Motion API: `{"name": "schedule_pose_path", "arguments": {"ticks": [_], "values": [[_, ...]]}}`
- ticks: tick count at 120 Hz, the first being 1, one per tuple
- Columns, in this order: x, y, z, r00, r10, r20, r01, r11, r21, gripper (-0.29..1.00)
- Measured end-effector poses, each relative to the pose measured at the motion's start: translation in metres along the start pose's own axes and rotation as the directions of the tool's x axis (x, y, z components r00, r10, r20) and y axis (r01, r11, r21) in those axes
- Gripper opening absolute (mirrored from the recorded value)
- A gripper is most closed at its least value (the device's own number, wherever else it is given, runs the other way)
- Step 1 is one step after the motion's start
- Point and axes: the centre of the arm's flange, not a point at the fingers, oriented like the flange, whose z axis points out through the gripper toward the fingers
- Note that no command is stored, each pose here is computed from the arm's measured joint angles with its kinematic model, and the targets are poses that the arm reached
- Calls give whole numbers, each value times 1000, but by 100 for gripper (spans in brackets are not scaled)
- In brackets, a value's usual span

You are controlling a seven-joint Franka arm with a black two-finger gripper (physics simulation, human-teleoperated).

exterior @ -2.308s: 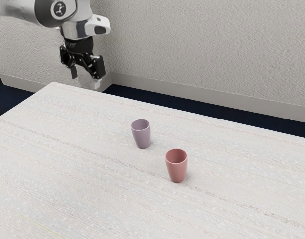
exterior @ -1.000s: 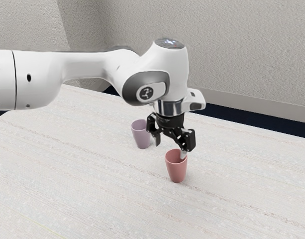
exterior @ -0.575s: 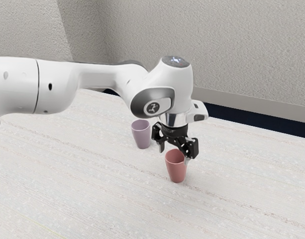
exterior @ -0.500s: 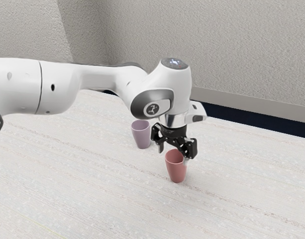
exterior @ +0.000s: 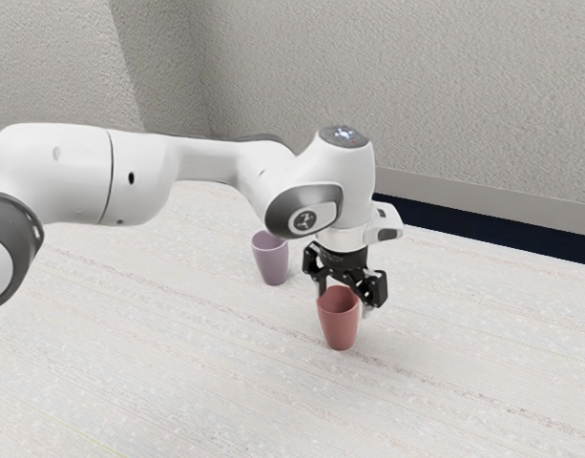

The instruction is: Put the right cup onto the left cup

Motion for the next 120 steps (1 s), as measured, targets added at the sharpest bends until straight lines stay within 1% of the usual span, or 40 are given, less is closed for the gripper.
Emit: {"name": "schedule_pose_path", "arguments": {"ticks": [47,80,85,91,109,120], "values": [[17,3,19,1000,21,-7,-21,1000,0,70],[21,6,43,999,29,16,-29,1000,-7,69],[21,7,44,999,30,17,-30,1000,-7,66],[20,8,45,999,31,16,-31,999,-8,59],[21,9,44,999,38,9,-38,999,-1,32],[21,9,44,999,41,6,-41,999,4,18]]}}
